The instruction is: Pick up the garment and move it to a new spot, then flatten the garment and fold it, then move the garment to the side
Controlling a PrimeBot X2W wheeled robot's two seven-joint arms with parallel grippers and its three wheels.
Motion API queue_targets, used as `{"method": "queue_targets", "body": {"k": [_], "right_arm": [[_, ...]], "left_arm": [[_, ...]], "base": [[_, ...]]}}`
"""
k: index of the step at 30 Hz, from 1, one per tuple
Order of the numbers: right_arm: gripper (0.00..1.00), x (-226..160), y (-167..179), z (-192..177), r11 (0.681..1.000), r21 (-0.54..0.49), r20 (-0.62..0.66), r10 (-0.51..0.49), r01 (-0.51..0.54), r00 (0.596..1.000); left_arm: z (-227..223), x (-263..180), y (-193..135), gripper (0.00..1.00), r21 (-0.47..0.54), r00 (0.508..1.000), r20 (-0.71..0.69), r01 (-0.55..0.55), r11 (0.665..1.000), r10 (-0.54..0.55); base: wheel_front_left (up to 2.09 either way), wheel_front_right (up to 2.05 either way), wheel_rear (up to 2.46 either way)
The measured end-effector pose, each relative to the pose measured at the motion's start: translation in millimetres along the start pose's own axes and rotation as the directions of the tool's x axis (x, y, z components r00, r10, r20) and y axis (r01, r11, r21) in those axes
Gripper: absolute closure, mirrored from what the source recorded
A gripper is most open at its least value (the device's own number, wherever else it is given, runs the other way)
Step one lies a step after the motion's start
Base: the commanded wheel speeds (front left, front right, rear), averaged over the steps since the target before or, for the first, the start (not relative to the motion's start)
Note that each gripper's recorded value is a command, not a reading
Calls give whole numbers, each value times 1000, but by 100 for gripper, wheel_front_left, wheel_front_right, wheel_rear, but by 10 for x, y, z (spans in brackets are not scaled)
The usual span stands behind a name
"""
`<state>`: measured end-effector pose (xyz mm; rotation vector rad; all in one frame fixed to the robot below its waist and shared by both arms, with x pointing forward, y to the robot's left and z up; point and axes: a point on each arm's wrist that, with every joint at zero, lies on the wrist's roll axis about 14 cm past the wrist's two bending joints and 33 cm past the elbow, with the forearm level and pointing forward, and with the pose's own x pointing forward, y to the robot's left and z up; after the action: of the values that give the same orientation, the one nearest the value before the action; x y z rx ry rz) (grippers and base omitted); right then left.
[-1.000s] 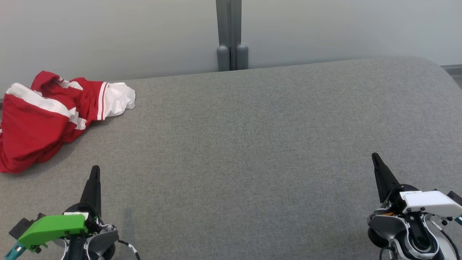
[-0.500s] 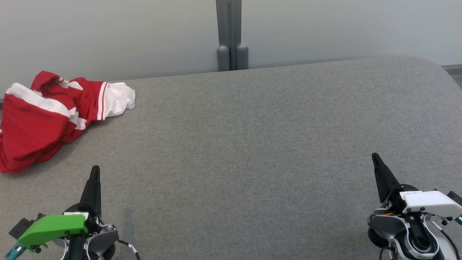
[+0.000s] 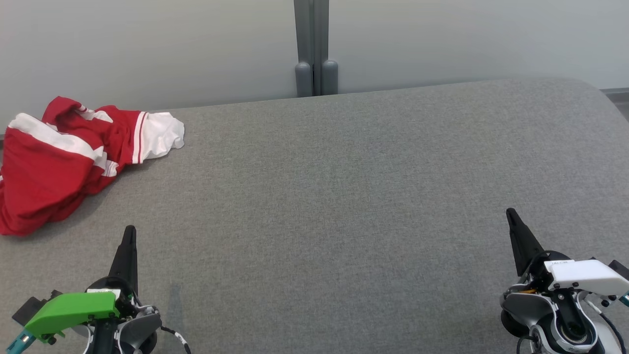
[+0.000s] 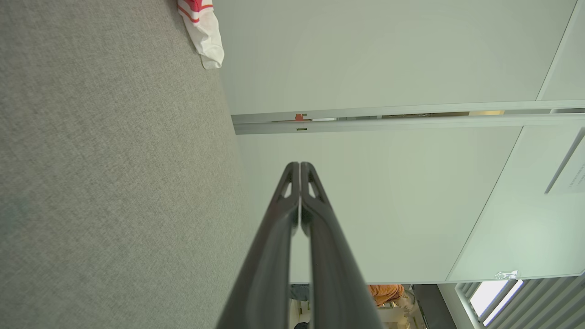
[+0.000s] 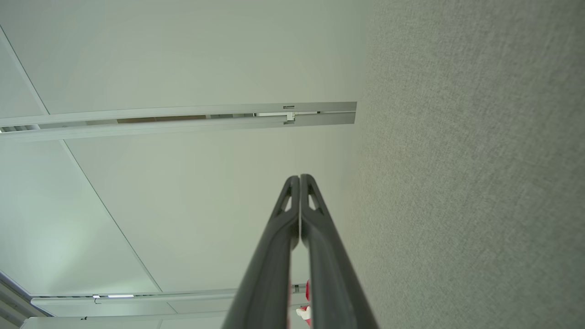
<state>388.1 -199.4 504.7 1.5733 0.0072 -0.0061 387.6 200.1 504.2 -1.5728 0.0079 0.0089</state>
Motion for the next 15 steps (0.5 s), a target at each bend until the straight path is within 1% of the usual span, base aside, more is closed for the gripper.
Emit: {"method": "queue_targets", "body": {"k": [15], "right_arm": [[100,0,0,0,1000,0,0,0,0,1000]], "left_arm": [[0,0,0,100,0,1000,0,0,1000,0]], "base": [[0,0,0]]}}
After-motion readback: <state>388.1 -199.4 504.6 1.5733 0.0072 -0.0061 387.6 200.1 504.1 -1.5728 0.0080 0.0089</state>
